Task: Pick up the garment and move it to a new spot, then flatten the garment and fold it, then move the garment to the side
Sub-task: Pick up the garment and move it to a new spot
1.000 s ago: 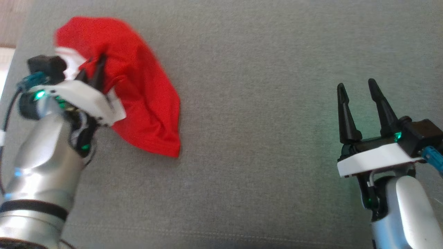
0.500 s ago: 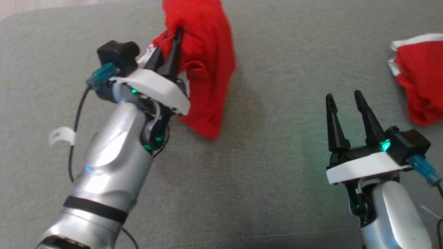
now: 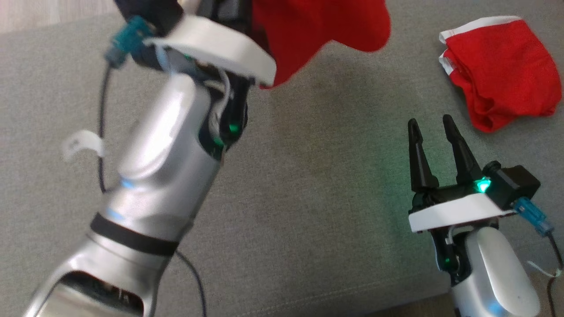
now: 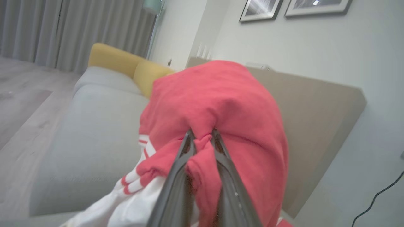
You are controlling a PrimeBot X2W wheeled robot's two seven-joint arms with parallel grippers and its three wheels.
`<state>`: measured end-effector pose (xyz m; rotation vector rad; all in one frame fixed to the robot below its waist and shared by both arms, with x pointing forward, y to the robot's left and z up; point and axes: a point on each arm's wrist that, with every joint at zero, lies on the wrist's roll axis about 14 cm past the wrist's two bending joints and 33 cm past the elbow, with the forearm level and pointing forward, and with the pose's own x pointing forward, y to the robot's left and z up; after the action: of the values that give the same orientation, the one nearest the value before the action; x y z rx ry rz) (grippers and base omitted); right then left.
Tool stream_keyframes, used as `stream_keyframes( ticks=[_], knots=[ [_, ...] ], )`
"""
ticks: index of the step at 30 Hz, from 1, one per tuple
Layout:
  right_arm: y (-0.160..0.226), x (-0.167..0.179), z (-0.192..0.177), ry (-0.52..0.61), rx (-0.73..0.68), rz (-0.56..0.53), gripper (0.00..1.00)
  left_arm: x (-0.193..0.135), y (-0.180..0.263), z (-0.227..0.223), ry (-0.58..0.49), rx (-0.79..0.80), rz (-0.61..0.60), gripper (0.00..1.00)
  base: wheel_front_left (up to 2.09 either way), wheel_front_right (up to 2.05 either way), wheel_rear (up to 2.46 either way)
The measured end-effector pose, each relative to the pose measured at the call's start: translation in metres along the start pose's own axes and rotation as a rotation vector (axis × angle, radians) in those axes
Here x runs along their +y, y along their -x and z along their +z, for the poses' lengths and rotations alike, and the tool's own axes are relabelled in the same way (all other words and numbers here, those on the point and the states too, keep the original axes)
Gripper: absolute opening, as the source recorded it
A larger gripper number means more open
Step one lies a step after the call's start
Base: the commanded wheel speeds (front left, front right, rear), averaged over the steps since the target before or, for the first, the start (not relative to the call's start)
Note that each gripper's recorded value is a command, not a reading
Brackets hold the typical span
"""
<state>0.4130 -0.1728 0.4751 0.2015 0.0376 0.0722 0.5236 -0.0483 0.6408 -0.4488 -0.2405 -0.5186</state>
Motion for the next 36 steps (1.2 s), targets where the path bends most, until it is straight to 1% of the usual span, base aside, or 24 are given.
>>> stream_keyframes(
  ticks=[2,5,7,10,14,15,16,17,22,25,29,33,36],
  knots=[
    [-0.003,-0.001,-0.001,0.001,-0.002,0.000,1.00,0.015,0.011,-0.031,-0.042,0.080,0.044,0.00,0.00,0.00,0.00],
    [-0.008,-0.001,-0.003,0.002,0.002,0.001,1.00,0.050,0.040,-0.083,-0.092,0.226,0.146,0.00,0.00,0.00,0.00],
    [-0.011,-0.001,-0.006,0.003,0.008,0.004,1.00,0.072,0.058,-0.106,-0.131,0.299,0.203,0.00,0.00,0.00,0.00],
    [-0.014,0.000,-0.011,0.002,0.023,0.008,1.00,0.097,0.069,-0.117,-0.180,0.335,0.258,0.00,0.00,0.00,0.00],
    [-0.018,0.002,-0.015,0.000,0.032,0.016,1.00,0.117,0.072,-0.115,-0.212,0.332,0.306,0.00,0.00,0.00,0.00],
    [-0.019,0.003,-0.015,0.000,0.031,0.020,1.00,0.121,0.072,-0.113,-0.219,0.327,0.316,0.06,0.00,0.00,0.00],
    [-0.020,0.005,-0.016,0.000,0.032,0.024,1.00,0.126,0.073,-0.109,-0.227,0.320,0.328,0.49,0.00,0.00,0.00],
    [-0.021,0.006,-0.017,-0.001,0.034,0.028,1.00,0.129,0.073,-0.106,-0.235,0.312,0.335,1.00,0.00,0.00,0.00],
    [-0.024,0.017,-0.013,0.011,0.025,0.059,1.00,0.139,0.076,-0.078,-0.271,0.247,0.362,1.00,0.00,0.00,0.00],
    [-0.025,0.024,-0.008,0.017,0.016,0.080,1.00,0.145,0.086,-0.059,-0.292,0.206,0.381,1.00,0.00,0.00,0.00],
    [-0.027,0.032,-0.004,0.025,0.008,0.102,1.00,0.144,0.098,-0.037,-0.312,0.151,0.364,1.00,0.00,0.00,0.00],
    [-0.025,0.044,-0.001,0.038,0.006,0.135,1.00,0.146,0.129,-0.009,-0.348,0.092,0.365,1.00,0.00,0.00,0.00],
    [-0.019,0.053,-0.005,0.039,0.023,0.156,1.00,0.145,0.168,-0.004,-0.381,0.105,0.373,1.00,0.00,0.00,0.00]
  ],
)
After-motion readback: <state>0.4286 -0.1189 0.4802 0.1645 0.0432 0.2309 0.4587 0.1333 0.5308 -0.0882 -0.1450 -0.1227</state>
